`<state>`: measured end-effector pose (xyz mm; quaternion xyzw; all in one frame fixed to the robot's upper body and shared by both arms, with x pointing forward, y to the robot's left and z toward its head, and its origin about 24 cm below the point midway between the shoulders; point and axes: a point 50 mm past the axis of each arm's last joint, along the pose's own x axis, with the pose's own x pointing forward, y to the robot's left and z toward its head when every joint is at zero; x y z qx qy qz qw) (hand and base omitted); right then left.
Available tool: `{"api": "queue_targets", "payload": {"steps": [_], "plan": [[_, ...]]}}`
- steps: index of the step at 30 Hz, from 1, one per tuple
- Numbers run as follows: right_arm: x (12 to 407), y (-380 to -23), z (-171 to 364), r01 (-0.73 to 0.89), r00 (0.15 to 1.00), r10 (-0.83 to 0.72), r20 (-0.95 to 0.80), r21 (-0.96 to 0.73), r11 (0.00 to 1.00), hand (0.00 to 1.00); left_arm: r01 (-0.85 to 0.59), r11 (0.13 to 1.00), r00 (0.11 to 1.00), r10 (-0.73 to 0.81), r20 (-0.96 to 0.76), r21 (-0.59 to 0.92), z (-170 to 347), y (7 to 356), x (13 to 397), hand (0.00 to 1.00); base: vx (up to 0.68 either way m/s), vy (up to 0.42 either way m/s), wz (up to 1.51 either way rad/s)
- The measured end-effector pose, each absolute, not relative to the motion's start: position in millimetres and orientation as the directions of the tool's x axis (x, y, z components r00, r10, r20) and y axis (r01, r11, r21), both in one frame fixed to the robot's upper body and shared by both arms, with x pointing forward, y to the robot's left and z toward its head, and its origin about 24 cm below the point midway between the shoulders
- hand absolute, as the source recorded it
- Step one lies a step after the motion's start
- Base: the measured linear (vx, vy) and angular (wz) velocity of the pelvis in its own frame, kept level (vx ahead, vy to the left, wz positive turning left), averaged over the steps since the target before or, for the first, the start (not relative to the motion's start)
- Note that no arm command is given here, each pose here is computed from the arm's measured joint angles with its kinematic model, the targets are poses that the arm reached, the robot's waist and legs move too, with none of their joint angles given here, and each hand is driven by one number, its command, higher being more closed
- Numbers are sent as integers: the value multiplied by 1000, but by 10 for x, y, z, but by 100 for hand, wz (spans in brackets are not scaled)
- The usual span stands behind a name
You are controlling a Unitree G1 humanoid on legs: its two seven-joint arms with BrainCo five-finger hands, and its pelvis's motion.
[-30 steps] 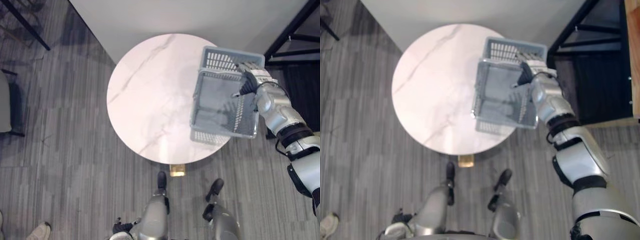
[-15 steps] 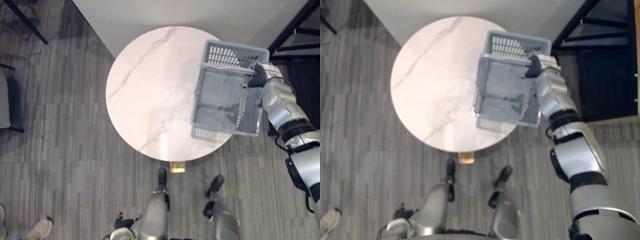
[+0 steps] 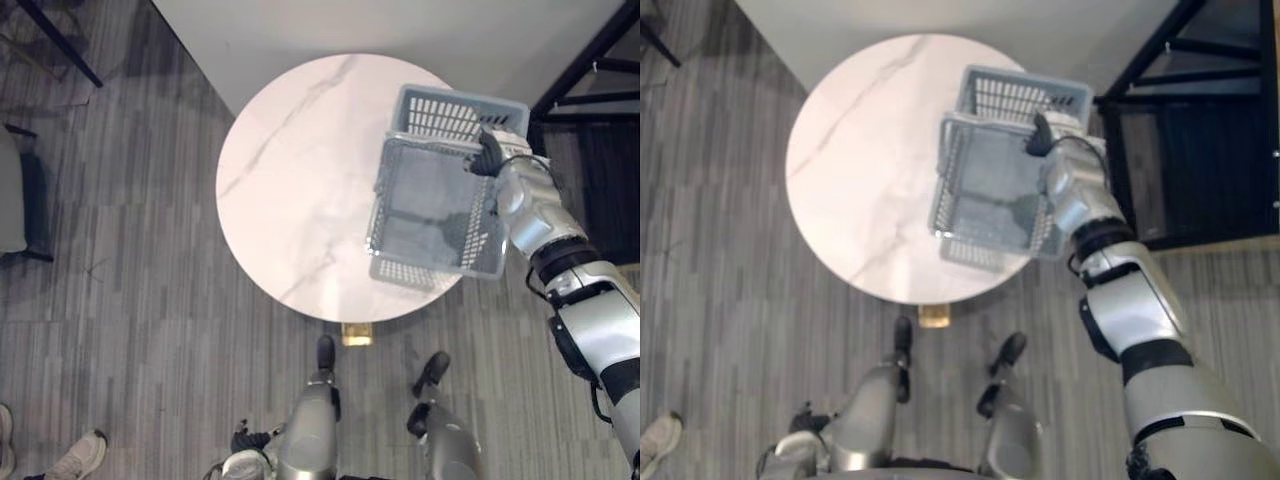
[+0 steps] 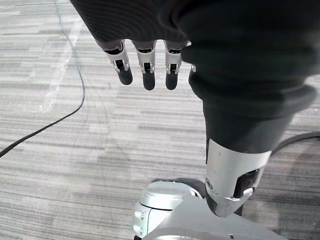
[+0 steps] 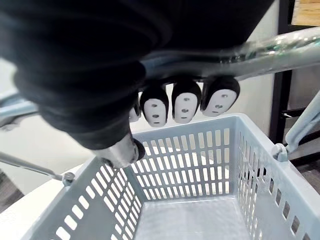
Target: Pick vegetable in the basket
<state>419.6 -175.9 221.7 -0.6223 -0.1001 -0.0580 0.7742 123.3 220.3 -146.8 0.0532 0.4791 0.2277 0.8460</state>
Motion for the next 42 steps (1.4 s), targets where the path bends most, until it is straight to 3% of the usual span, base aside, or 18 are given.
{"api": "queue_targets", "payload": {"steps": [10, 15, 28, 33, 42], "plan": [[3991, -1159, 2329, 241, 898, 314, 308, -942, 234, 100, -359, 877, 403, 454, -795, 319, -1463, 2258, 1216, 0, -7, 10, -18], [3752, -1157, 1903, 151, 885, 396, 244, -956, 252, 100, -333, 862, 338, 488, -805, 382, -1498, 2401, 1012, 0, 17, 6, -23], [2888, -1868, 1064, -60, 896, 445, 0, -991, 121, 100, -173, 873, 208, 485, -849, 456, -1602, 2468, 538, 0, 20, -13, -32], [2538, -2322, 750, -176, 932, 333, -145, -982, 64, 100, -98, 892, 211, 451, -867, 440, -1629, 2408, 487, 0, -3, -24, -23], [2093, -2918, 363, -234, 968, 89, -237, -971, -39, 100, -19, 899, 210, 431, -878, 437, -1655, 2343, 399, 0, -11, -13, -16]]}}
